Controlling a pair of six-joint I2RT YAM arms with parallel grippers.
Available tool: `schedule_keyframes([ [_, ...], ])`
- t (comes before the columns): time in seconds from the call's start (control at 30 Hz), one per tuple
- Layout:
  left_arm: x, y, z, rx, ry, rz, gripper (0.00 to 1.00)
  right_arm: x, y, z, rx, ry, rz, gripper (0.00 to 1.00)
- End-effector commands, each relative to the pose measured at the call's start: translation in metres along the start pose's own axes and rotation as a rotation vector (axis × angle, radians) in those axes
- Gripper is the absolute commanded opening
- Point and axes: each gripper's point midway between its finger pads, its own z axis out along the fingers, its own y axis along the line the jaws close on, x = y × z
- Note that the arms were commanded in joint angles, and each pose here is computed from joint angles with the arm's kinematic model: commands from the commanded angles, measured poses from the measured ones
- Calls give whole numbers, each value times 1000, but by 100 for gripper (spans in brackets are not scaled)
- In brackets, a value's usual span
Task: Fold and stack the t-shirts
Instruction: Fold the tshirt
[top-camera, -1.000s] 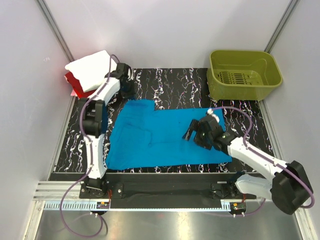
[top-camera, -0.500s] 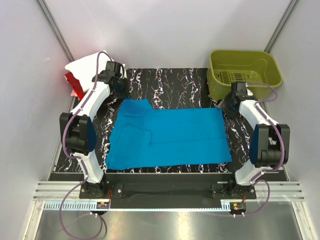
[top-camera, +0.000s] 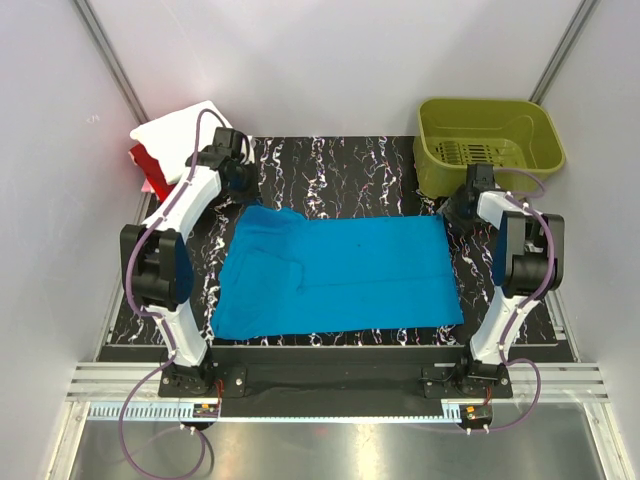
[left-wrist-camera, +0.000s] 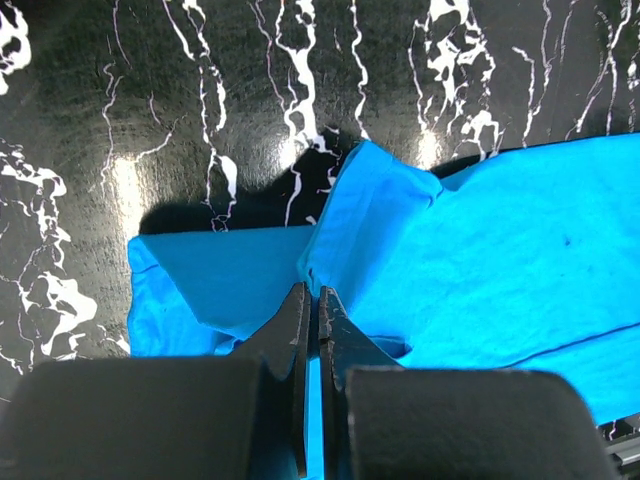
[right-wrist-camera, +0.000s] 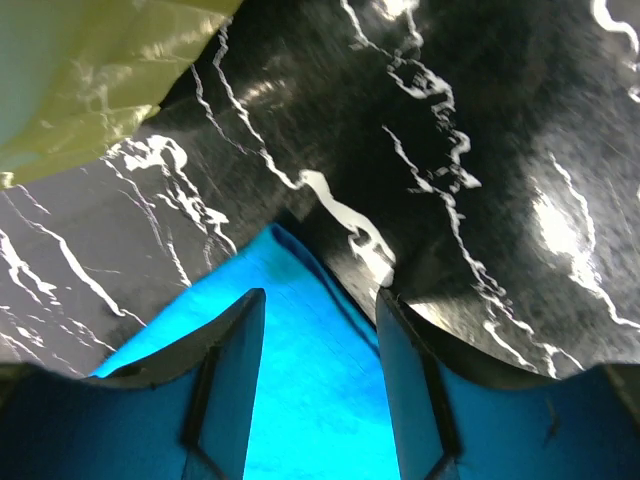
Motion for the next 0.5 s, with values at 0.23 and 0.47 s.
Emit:
schedule_keyframes([
  [0.23,-4,-10,-8,45,-32,25,0,-16,28,24,-105,-20,-28,47],
  [0.47,6,-11,-3,61,-24,0,0,5,24,33,-101,65,3,32],
])
